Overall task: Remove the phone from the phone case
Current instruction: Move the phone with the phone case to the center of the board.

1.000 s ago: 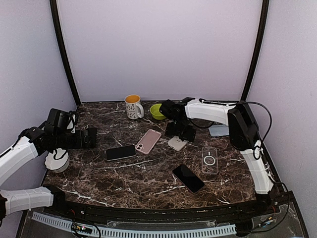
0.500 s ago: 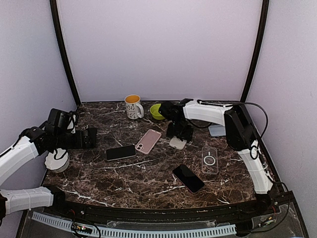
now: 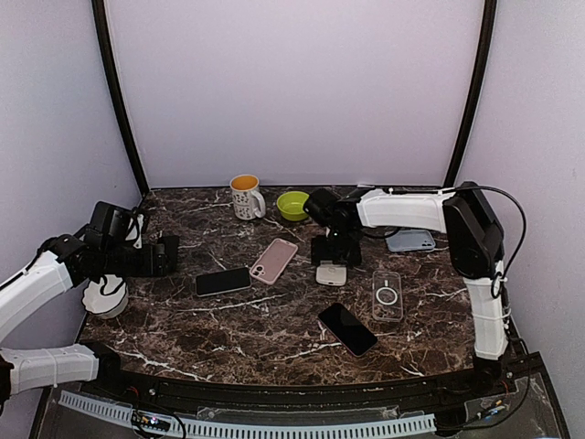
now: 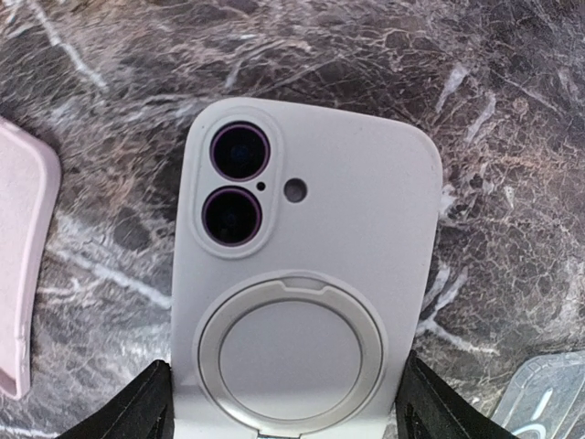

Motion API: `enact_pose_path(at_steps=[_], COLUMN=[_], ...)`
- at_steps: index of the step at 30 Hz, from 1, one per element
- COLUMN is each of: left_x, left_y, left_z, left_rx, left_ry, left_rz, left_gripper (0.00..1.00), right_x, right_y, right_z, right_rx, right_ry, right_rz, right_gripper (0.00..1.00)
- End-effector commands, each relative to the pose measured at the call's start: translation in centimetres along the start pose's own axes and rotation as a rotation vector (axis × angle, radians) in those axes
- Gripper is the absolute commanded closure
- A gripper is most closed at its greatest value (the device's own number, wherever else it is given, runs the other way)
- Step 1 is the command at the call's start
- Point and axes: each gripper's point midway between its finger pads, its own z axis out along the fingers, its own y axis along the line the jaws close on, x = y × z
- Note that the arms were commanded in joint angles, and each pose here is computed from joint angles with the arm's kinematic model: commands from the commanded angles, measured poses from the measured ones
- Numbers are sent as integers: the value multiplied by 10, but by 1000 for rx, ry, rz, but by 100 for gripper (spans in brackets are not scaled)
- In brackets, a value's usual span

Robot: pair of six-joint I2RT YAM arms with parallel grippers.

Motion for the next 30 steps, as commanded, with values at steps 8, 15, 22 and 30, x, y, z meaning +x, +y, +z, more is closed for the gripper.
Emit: enact_pose_path(at_steps=[8,15,22,30], left_x=[-1,-2,-1,0], left_y=[-29,-34,-33,-31], left_z=[-7,-9,-8,-7], left_rx=[186,212,205,196], left_ry=[-50,-54,-49,-43], left_rz=[61,70,73,72], left_gripper=[18,18,19,19], right_x=[9,40,51,58], right_y=[43,53,50,44], right_z=[-49,-28,-4,-1], right_rx=[-301,-252,-118,-56], right_ry=[-88,-22,11,27], right_rz=[-186,-330,-367,-296], right_gripper=[44,42,30,1])
